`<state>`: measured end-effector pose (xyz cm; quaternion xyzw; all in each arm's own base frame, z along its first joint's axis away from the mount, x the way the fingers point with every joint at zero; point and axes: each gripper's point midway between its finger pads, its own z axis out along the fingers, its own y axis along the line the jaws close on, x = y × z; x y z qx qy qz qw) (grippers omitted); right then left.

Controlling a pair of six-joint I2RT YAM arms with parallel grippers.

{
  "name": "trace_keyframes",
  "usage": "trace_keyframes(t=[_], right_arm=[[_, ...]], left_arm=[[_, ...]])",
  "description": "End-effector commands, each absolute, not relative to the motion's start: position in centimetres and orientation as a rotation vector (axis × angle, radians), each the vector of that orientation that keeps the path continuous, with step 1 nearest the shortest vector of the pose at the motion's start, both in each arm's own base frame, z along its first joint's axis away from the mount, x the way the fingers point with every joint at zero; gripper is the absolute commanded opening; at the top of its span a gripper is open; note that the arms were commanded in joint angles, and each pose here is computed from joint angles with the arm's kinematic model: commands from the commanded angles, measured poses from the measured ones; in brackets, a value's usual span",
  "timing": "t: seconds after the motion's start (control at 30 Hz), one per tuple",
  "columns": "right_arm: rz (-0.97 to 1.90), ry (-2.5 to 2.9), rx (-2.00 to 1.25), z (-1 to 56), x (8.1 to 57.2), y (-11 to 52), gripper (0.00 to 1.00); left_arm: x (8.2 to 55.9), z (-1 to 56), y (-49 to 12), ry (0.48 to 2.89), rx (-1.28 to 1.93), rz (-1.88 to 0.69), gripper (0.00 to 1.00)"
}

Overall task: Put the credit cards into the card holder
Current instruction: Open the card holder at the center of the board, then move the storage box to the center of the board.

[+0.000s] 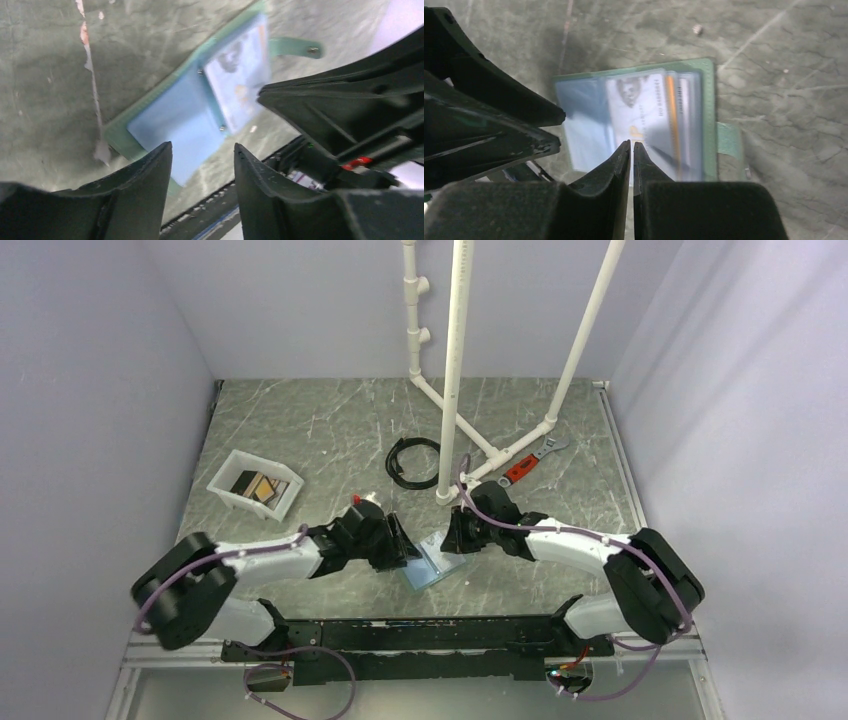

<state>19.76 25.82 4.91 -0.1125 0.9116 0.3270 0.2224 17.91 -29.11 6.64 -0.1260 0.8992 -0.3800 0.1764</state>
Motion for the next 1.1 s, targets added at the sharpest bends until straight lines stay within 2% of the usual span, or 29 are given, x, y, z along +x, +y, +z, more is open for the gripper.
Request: trace_keyframes(t=[0.0,0.1,0.23,0.37,0.53,0.6,0.67,0.77,0.9,1.07], right_arm=[[0.96,2.524,-0.284,3.8,19.8,25.8,0.09],[0.863,2.545,-0.214,2.8,20.0,24.3,0.09],[0.695,2.607,-0.129,1.2,19.8,21.8,0.07],[0.681,2.61,-0.106,1.3,19.5,21.3,0.07],[0.706,2.534,-0.176,3.8,20.0,21.6,0.07],[0.767,2.48,-0.248,5.6,20.3,22.6,0.1],[0.826,2.425,-0.304,7.3,20.5,23.6,0.14],[0.906,2.345,-0.371,9.3,20.9,24.9,0.2],[0.954,2.319,-0.439,10.4,20.7,25.7,0.22],[1.002,2.287,-0.49,11.5,19.9,25.9,0.22]], left_arm=[[18.6,6.3,-31.3,2.58,-0.212,-1.178,0.49],[18.4,4.4,-30.2,2.629,-0.249,-1.095,0.46],[17.9,3.6,-28.2,2.66,-0.265,-0.993,0.48],[18.1,5.4,-26.8,2.666,-0.21,-0.937,0.59],[20.4,11.9,-24.2,2.565,-0.128,-0.977,0.72],[21.6,14.8,-21.7,2.537,-0.052,-0.905,0.79],[22.5,16.9,-18.3,2.55,0.028,-0.761,0.87],[24.8,18.9,-12.7,2.614,0.085,-0.557,0.94],[28.9,17.8,-4.1,2.655,0.001,-0.119,0.94],[33.4,15.2,1.1,2.691,-0.027,0.2,0.91]])
